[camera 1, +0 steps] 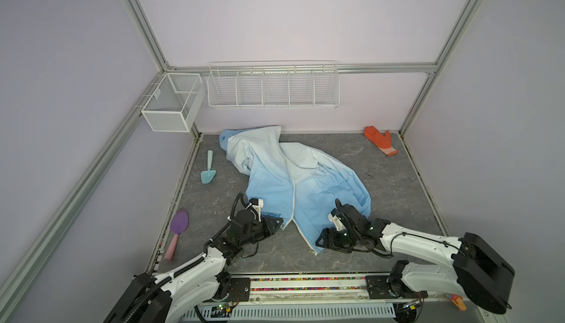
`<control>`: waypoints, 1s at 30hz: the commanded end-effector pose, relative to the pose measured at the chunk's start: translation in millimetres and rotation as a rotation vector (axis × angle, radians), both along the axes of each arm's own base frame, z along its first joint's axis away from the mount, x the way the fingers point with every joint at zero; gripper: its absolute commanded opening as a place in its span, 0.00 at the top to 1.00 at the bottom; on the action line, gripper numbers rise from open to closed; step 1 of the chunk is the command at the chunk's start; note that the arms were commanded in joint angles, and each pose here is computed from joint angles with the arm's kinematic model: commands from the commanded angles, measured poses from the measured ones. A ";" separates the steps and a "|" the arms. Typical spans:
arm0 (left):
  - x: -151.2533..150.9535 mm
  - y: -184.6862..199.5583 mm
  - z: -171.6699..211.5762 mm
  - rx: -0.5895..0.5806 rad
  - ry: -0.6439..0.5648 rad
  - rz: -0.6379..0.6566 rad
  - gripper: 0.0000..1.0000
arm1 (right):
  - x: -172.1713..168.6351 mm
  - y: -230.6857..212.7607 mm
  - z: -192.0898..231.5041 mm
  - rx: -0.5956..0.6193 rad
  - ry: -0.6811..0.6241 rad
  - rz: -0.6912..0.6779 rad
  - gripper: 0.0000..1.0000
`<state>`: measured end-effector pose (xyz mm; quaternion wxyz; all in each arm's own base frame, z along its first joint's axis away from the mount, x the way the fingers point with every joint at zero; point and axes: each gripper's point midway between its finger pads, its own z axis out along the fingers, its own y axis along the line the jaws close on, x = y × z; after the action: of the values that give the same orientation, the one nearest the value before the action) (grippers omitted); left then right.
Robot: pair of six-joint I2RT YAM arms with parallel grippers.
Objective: Zip up the jacket
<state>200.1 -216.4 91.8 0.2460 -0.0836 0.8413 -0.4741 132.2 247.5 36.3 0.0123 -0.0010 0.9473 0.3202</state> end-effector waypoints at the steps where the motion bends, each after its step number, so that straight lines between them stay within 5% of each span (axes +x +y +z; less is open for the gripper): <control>1: 7.2 12.4 5.7 0.043 -0.013 0.078 1.00 | 6.9 -3.4 -24.1 -0.063 0.013 -0.059 0.26; 8: 18.8 36.2 18.3 0.108 -0.035 0.211 1.00 | 26.9 26.9 -29.3 -0.025 0.009 -0.047 0.53; 15: 23.9 61.4 -17.6 0.246 0.090 0.309 1.00 | 46.8 60.7 -18.4 0.032 0.012 -0.023 0.81; 21: 31.5 73.6 -14.1 0.220 0.100 0.357 1.00 | 67.0 79.4 -0.9 0.092 -0.001 -0.031 0.93; 30: 38.9 80.0 11.2 0.146 0.033 0.413 1.00 | 108.7 69.2 60.1 0.243 -0.072 -0.139 0.94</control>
<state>231.2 -139.2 87.0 0.3112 -0.2278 0.8570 -0.3417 222.8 313.9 57.0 0.0321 0.0432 0.9194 0.3897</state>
